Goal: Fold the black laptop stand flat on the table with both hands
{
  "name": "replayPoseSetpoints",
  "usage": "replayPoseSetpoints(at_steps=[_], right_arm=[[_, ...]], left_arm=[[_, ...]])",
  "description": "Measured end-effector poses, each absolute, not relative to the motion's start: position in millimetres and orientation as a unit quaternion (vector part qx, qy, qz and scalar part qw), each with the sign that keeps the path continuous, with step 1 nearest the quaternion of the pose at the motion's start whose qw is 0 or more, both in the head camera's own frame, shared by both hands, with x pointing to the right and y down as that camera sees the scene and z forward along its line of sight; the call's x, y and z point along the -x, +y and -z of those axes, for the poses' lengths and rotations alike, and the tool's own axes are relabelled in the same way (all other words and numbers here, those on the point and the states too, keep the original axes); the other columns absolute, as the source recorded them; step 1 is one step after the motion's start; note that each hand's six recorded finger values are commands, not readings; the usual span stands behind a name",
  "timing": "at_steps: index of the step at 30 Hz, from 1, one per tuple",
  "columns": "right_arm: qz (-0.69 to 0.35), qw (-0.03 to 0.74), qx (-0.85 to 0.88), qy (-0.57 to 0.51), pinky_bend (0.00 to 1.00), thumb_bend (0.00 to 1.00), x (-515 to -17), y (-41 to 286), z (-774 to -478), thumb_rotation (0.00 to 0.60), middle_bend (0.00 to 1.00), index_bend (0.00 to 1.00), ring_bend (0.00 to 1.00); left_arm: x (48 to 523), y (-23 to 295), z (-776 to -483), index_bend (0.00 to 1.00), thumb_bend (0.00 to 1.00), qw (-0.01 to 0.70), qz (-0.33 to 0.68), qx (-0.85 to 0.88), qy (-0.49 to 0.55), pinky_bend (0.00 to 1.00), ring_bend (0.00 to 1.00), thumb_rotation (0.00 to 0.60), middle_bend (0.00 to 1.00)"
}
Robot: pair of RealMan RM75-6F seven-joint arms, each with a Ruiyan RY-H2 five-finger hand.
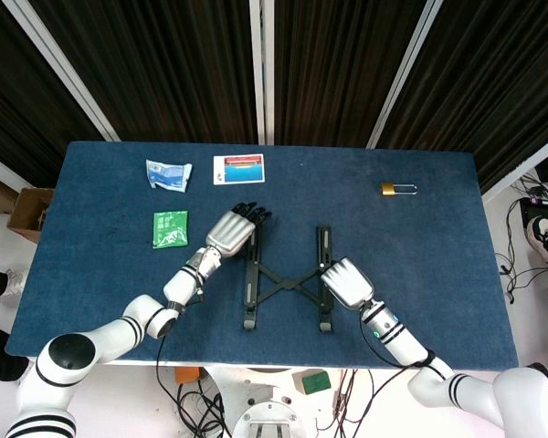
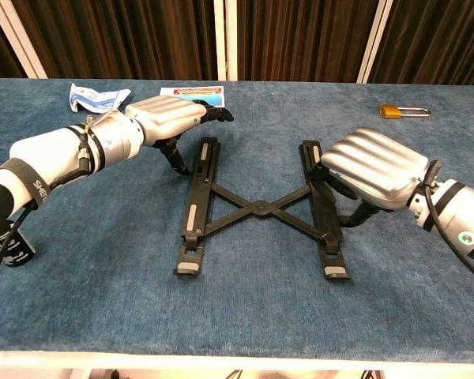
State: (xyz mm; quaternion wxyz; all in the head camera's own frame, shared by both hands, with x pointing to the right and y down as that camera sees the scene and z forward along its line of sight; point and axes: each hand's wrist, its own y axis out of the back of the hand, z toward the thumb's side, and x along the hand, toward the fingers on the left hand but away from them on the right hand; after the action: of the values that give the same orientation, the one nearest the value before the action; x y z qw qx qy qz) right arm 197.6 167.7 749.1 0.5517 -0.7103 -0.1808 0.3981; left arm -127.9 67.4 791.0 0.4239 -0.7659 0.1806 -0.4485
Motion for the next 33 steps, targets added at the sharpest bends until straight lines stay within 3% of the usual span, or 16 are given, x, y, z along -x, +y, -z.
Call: replayPoseSetpoints(at_steps=[27,30,32,33], right_arm=[[-0.329,0.546,0.741,-0.208,0.94,0.00,-121.8,176.6,-752.1,0.600,0.84,0.72,0.72],[-0.322,0.542,0.748,-0.206,0.88,0.00,-120.2,176.8,-748.7,0.600,0.75,0.60,0.66],[-0.316,0.539,0.755,-0.199,0.77,0.00,-119.2,175.7,-745.2,0.600,0.66,0.46,0.58],[-0.313,0.539,0.758,-0.191,0.67,0.00,-118.7,174.2,-742.3,0.600,0.58,0.37,0.50]], left_arm=[[127.2,82.7,-790.8,0.08,0.02,0.364,0.436,0.800,0.194,0.13,0.05,0.600,0.09],[137.7,75.7,-784.0,0.08,0.02,0.376,0.437,0.791,0.203,0.13,0.05,0.600,0.09],[146.9,71.0,-777.3,0.09,0.02,0.383,0.437,0.786,0.212,0.13,0.05,0.600,0.09],[153.0,68.8,-772.3,0.09,0.02,0.385,0.437,0.783,0.219,0.13,0.05,0.600,0.09]])
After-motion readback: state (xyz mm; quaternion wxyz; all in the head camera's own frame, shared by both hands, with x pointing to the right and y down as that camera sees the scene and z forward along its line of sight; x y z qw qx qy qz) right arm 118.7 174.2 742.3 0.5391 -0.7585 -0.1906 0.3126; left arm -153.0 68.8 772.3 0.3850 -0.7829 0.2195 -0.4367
